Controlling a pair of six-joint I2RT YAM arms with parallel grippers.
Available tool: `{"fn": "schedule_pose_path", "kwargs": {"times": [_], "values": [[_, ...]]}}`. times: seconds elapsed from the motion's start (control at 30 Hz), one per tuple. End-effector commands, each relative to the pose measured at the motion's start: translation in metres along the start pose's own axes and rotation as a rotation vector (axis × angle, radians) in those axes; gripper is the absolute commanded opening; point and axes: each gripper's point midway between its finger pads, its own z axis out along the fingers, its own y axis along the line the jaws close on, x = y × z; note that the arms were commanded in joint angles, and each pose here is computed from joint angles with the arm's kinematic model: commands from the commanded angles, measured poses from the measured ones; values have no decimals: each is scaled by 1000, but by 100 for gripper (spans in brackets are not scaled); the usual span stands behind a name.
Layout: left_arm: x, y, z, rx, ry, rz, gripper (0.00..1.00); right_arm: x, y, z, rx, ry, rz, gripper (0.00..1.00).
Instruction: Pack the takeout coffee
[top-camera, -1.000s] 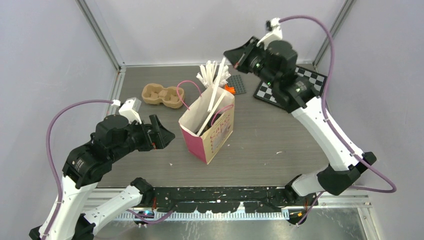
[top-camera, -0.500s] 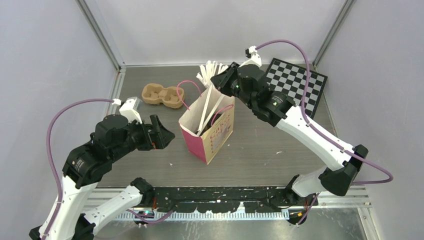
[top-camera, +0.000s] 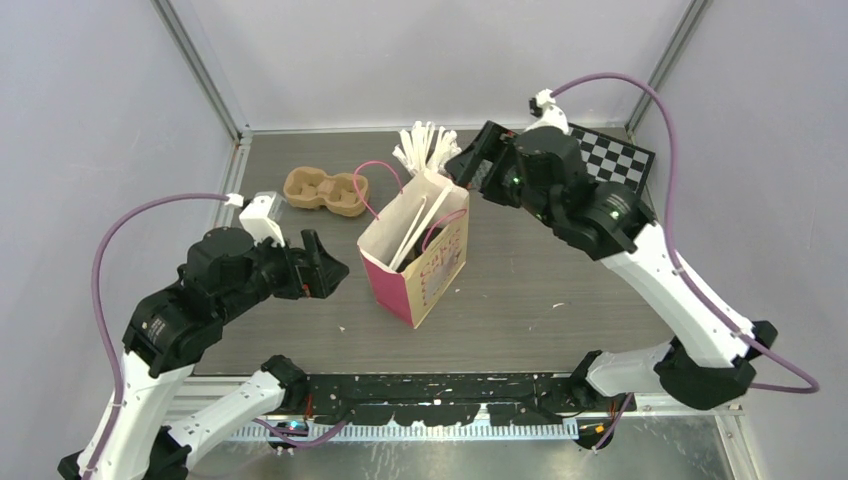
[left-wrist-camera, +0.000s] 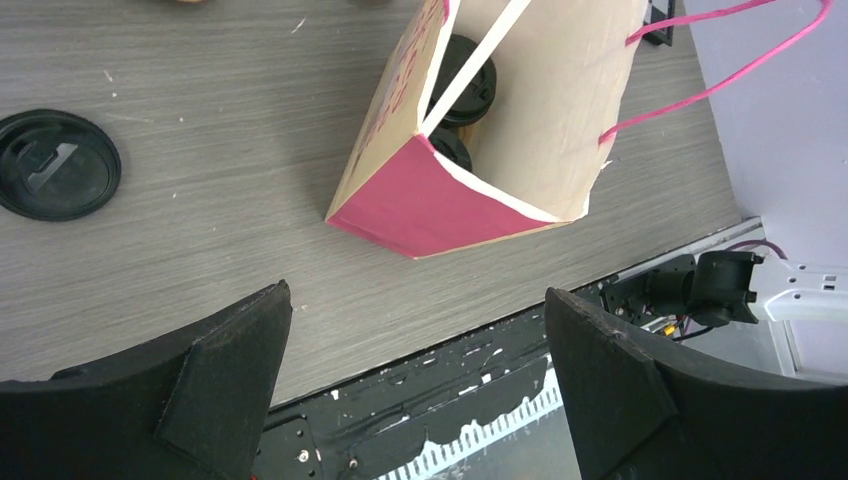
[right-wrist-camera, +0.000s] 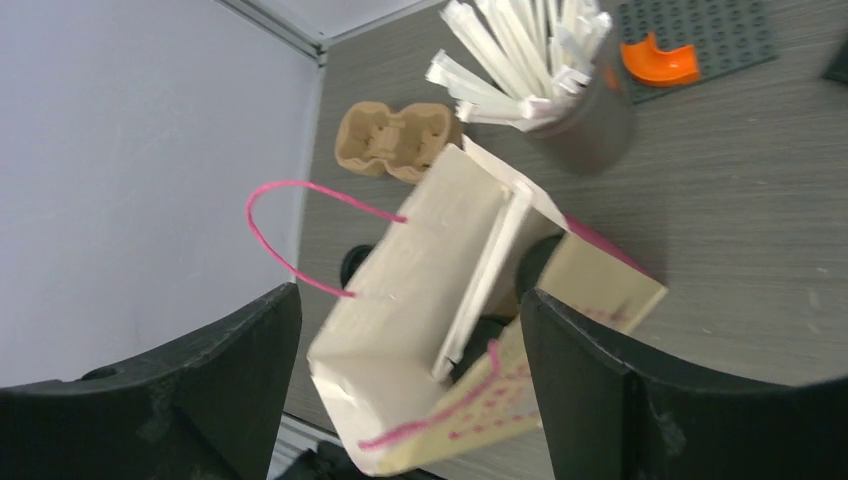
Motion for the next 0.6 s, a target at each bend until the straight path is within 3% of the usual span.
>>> {"fn": "schedule_pose_path", "kwargs": {"times": [0.0, 0.23, 0.57], "values": [[-30, -20, -9, 83, -101, 41, 100, -15, -27, -51, 65, -14, -76, 85], [-52, -39, -16, 147, -152, 15, 100, -29, -82, -100, 234, -45, -210, 89], [-67, -49, -14, 166, -180, -16, 100, -48, -116, -151, 277, -139, -263, 91]]}}
